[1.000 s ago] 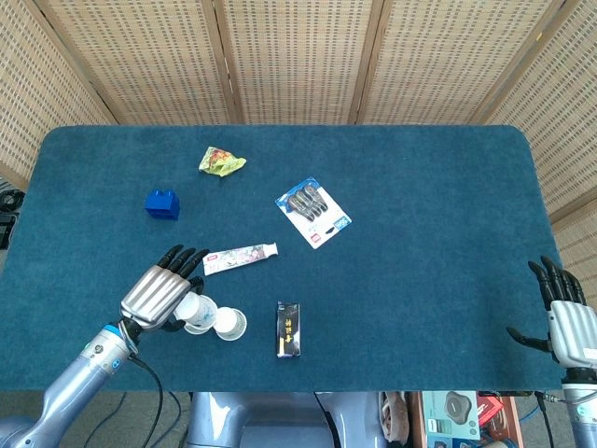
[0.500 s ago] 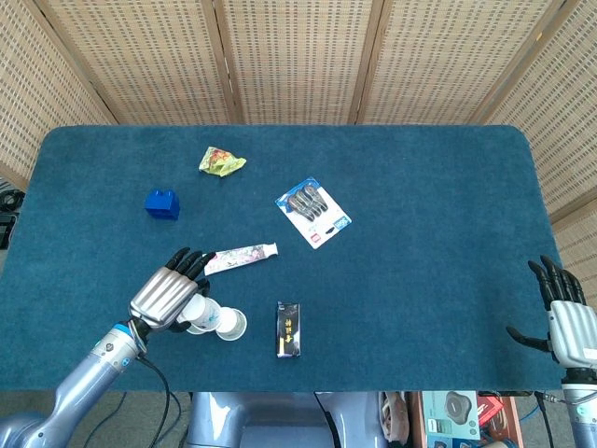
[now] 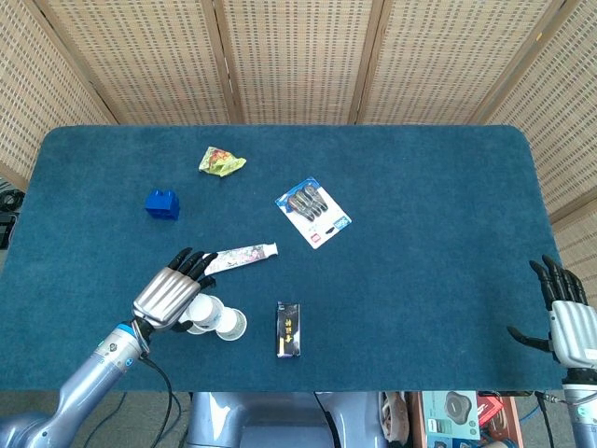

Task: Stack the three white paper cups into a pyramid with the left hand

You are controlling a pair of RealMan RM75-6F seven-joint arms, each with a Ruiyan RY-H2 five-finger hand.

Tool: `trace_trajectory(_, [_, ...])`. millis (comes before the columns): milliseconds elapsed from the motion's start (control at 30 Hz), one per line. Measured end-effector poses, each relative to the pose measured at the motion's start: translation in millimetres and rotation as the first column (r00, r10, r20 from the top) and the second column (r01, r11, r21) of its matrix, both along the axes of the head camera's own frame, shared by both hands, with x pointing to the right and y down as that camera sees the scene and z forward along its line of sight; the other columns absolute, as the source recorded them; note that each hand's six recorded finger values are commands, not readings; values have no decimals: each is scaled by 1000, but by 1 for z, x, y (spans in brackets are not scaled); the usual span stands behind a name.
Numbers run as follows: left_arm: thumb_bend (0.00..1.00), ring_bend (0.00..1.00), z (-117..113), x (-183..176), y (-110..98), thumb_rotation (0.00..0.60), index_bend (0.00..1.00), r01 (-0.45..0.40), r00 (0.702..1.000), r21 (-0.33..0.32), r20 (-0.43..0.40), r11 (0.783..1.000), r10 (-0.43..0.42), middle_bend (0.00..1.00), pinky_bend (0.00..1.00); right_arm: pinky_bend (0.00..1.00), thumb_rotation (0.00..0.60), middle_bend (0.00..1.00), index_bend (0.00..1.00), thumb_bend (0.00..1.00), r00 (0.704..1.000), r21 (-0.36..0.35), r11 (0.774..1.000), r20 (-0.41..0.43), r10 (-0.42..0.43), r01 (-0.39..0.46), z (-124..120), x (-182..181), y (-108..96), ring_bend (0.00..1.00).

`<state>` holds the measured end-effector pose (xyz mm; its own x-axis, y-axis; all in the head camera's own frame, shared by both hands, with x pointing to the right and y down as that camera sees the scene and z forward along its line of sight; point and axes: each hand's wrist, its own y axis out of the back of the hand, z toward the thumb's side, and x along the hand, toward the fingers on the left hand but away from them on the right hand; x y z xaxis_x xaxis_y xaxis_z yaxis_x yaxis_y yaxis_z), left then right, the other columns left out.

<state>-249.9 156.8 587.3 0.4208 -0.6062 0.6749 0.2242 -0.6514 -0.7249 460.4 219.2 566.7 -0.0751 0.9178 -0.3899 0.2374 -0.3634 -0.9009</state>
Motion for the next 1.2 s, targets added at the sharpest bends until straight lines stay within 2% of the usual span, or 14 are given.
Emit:
trace_trajectory(367, [203,0,-13,-3,-5,600,140,21,1000,7,-21,1000,-21,0,0,0,600,0,0,91,1000,-1,1000,-2,-1,1,0,0,0,0])
trace_trajectory(600, [203,0,-44,-5,-15,600,99,55,995,39,-83,998,-51,0,0,0,600,0,0,90,1000,-3,1000,-3,-9,9,1,-2,1,0])
trace_trajectory(700, [203,0,-57,-10,-18,600,25,84,990,52,-114,995,-78,0,0,0,600,0,0,91,1000,0,1000,-4,-15,15,1,-4,1,0])
trace_trajectory(833, [203,0,-63,-22,-16,600,0,122,985,90,-136,988,-109,0,0,0,600,0,0,91,1000,10,1000,-7,-29,29,0,-7,1,0])
trace_trajectory(933, [203,0,-62,-36,-14,600,0,140,986,170,-117,975,-121,0,0,0,600,0,0,91,999,15,999,-14,-47,47,-1,-11,1,0])
trace_trajectory(1000, [203,0,-56,-49,-8,600,0,168,984,229,-98,959,-149,0,0,0,600,0,0,91,998,15,998,-18,-56,56,0,-13,2,0])
trace_trajectory(1200, [203,0,-24,-86,29,600,0,268,963,332,-70,905,-259,0,0,0,600,0,0,90,997,11,997,-32,-73,73,2,-18,3,0])
